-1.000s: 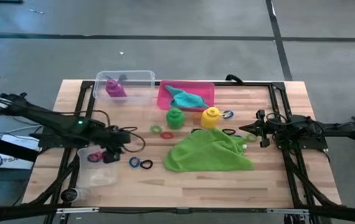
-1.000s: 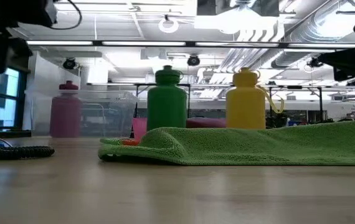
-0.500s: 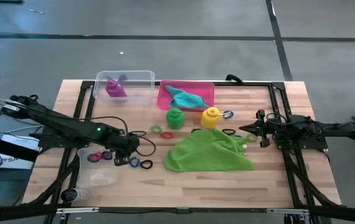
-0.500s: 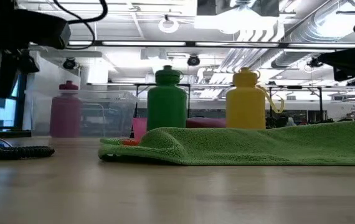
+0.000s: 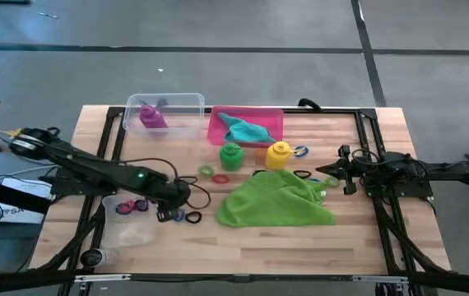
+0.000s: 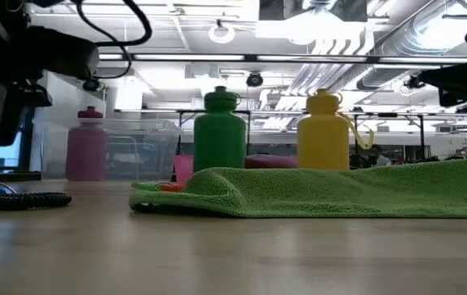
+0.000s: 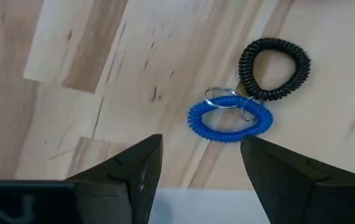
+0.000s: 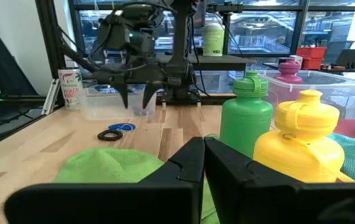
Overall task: Pick & Place Sports Items
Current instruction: Put the blue spring keychain into the bottom transparent bin
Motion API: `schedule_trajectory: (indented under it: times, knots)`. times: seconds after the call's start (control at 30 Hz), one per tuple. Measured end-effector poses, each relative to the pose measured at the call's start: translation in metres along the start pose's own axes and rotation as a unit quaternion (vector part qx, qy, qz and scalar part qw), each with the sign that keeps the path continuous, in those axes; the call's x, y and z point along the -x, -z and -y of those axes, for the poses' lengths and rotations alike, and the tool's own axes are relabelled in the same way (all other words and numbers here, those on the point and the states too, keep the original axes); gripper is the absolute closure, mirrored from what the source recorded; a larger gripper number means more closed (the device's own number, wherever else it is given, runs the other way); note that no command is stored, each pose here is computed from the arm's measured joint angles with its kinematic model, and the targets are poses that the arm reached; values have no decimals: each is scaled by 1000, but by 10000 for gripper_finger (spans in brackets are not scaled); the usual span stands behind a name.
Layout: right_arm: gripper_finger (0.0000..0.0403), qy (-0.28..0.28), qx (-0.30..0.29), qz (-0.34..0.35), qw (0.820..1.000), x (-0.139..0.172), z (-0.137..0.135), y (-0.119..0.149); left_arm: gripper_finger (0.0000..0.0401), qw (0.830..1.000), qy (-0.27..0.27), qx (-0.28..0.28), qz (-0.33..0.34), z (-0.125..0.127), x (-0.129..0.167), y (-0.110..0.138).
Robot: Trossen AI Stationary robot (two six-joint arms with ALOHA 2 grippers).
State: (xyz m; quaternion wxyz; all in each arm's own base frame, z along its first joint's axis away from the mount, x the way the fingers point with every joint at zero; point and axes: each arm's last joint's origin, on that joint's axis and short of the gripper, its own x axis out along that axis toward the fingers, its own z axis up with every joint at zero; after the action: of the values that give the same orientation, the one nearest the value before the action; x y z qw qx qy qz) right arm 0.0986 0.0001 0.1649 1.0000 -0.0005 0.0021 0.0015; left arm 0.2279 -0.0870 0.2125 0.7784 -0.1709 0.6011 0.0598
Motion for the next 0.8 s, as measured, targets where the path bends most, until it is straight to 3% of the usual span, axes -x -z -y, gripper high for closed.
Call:
schedule_trajectory:
  times: [0.37, 0.8]
  knots:
    - [403, 0, 0, 0, 1000, 0, 0, 0, 225, 999, -27, -11, -33, 6, -24, 0]
    - [403, 0, 0, 0, 1000, 0, 0, 0, 225, 998, -22, -31, -49, 11, -45, -4]
